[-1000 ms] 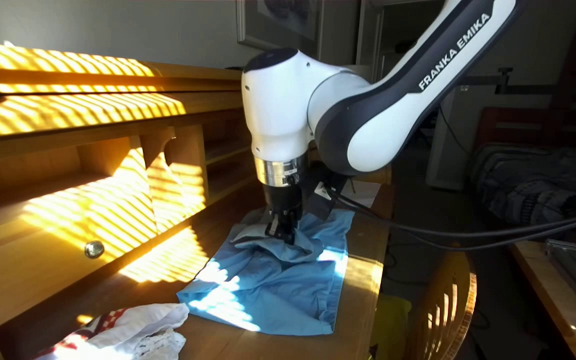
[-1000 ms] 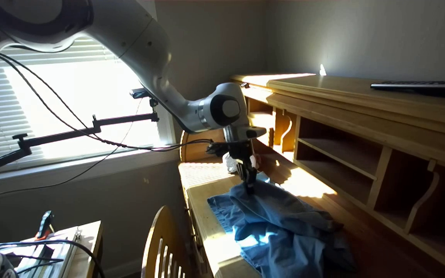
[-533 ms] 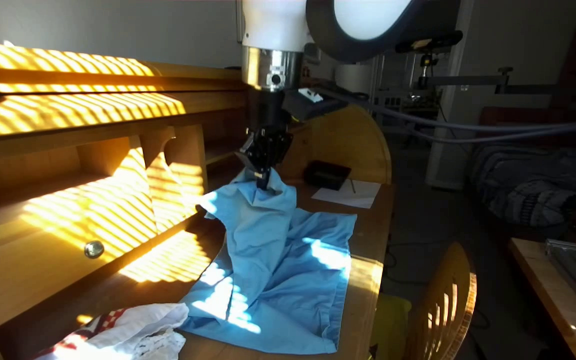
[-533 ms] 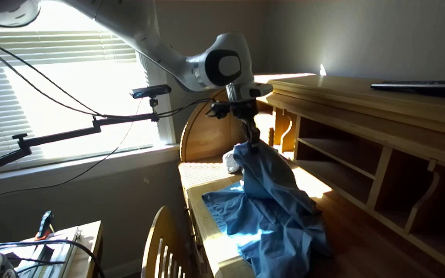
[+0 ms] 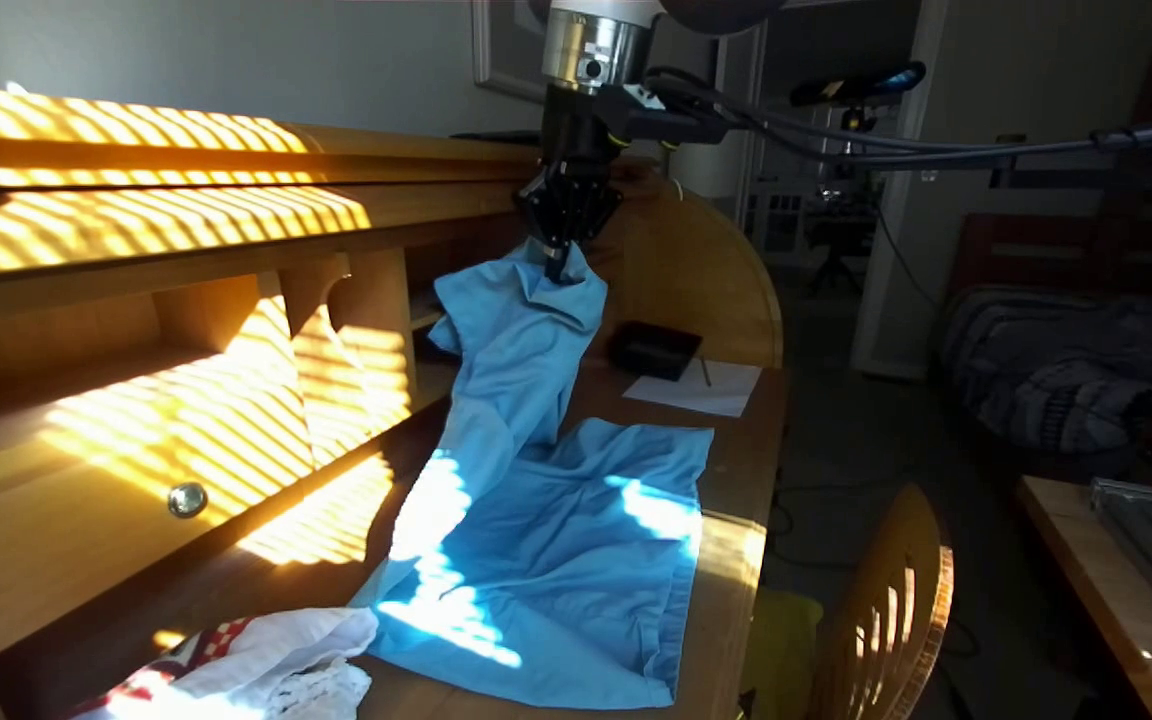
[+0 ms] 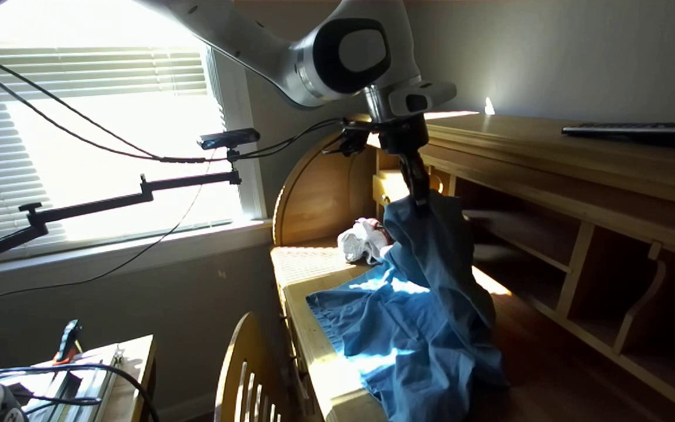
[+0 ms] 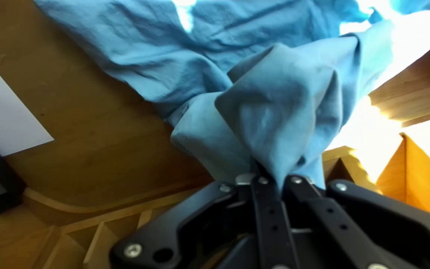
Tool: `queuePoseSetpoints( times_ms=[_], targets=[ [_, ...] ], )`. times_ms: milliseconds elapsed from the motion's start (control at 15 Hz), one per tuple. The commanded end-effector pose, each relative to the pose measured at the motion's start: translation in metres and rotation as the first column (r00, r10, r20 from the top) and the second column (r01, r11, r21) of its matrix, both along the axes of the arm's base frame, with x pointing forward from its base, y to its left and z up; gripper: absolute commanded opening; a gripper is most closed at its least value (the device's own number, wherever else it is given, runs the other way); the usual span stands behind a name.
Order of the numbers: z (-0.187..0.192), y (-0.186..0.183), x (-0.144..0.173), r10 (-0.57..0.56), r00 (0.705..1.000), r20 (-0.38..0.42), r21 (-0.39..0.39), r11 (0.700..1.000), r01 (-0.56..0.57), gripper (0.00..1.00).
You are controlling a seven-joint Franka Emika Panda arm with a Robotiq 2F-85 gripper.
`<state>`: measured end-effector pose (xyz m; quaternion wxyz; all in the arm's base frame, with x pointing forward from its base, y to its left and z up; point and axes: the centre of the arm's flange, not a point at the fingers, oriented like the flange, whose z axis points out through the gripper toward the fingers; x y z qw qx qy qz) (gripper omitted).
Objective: Put the blue cloth on the backrest of the chair.
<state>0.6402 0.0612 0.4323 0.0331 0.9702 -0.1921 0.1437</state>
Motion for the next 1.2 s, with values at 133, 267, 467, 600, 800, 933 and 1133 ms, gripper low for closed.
queuePoseSetpoints(
  times_ms=[133,267,467,600,800,933,1133],
  targets=[
    [0.006,-0.014,-0.024,-0.047,0.998,0.044,0.025,0.999,0.046,0.0],
    [0.009,-0.02,-0.029,-0.097,0.993,0.067,0.043,0.995,0.094,0.0],
    [0.02,-0.038,-0.048,-0.173,0.981,0.085,0.087,0.982,0.166,0.0],
    [0.026,-0.049,-0.063,-0.178,0.98,0.085,0.105,0.98,0.168,0.0],
    [0.034,-0.057,-0.092,-0.121,0.991,0.06,0.105,0.988,0.114,0.0],
    [0.041,-0.05,-0.115,-0.035,0.999,0.017,0.134,0.99,0.032,0.0],
    [0.057,-0.031,-0.149,0.075,0.997,-0.028,0.208,0.976,-0.068,0.0]
  ],
)
